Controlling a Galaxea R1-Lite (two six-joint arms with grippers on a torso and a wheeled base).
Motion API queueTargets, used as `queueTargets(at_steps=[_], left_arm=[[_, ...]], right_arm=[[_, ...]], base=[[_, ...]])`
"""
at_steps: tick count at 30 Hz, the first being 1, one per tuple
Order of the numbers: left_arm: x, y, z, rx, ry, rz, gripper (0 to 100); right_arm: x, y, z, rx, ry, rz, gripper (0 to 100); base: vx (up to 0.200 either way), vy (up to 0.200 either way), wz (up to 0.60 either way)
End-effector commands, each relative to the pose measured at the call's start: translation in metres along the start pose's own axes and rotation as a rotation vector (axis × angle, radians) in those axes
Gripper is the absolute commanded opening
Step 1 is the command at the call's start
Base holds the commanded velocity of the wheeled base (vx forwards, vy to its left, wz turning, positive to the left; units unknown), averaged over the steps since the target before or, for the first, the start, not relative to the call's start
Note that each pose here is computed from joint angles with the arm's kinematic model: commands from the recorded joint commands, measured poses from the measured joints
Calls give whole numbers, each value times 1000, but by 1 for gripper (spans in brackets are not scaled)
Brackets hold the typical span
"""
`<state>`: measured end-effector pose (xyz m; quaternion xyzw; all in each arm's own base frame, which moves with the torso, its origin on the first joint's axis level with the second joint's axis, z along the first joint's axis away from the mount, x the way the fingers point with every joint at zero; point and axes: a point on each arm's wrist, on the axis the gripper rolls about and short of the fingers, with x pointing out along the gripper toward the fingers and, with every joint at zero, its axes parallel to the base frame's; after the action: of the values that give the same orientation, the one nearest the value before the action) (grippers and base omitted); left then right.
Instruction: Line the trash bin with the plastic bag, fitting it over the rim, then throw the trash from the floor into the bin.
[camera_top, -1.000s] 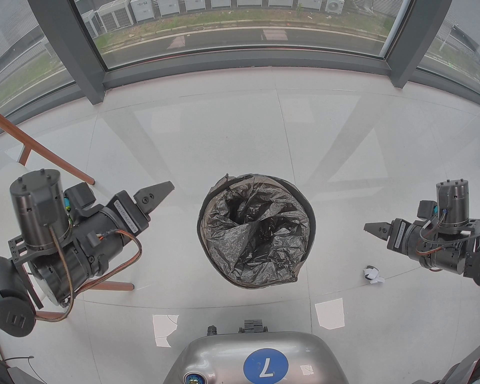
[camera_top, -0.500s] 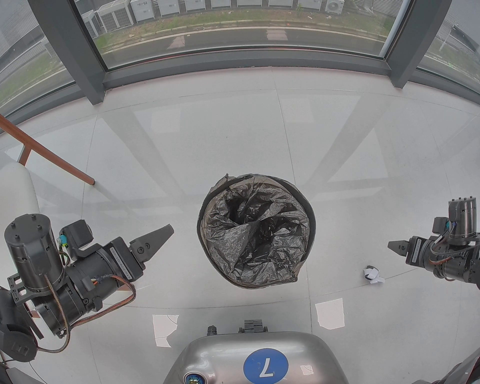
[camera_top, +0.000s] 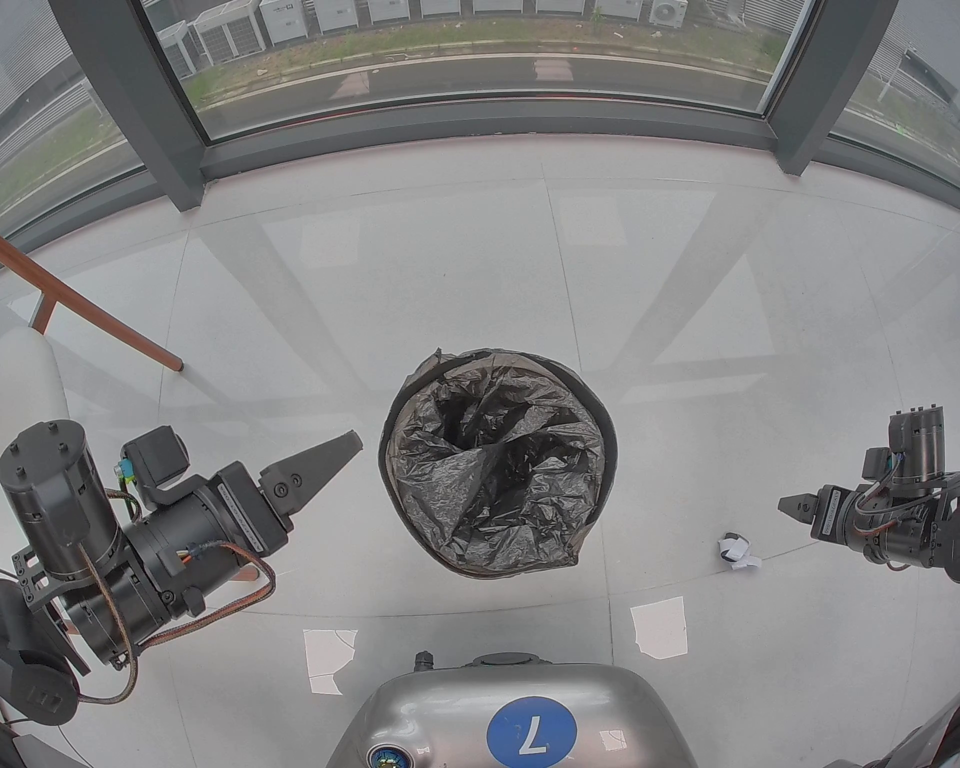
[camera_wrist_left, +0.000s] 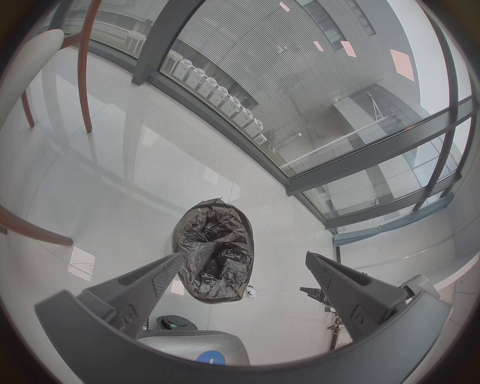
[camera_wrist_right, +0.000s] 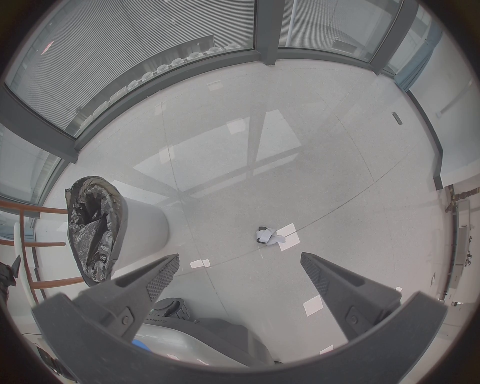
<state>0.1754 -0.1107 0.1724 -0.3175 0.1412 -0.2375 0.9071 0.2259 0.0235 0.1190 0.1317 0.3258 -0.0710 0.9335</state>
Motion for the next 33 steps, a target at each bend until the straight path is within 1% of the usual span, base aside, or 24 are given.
queueTargets(at_steps=[1, 5, 6, 9, 12, 17, 22, 26, 33], left_arm=[[1, 2, -2, -1, 9, 8, 100], [2, 2, -2, 10, -1, 26, 100], [2, 2, -2, 15, -8, 34, 100], [3, 3, 0, 33, -60, 90, 100], [6, 7, -3, 39, -69, 138, 100], [9, 4, 1, 31, -94, 134, 100], [13, -4, 13, -1, -169, 120, 100], [12, -5, 13, -9, -183, 105, 100], [10, -2, 8, -2, -162, 116, 100]], right_arm=[[3, 0, -2, -3, 13, -3, 100], [3, 1, -4, -7, 20, -1, 100], [3, 1, -4, -7, 20, -1, 100], [6, 1, -3, -9, 26, -3, 100], [8, 2, -3, -10, 29, -4, 100], [10, 2, -5, -13, 41, -7, 100], [11, 1, -5, -11, 44, -10, 100], [11, 1, -6, -11, 46, -11, 100], [15, 2, -7, -14, 58, -16, 100]], base=[[0, -200, 0], [0, -200, 0], [0, 0, 0], [0, 0, 0], [0, 0, 0], [0, 0, 0], [0, 0, 0], [0, 0, 0], [-200, 0, 0]])
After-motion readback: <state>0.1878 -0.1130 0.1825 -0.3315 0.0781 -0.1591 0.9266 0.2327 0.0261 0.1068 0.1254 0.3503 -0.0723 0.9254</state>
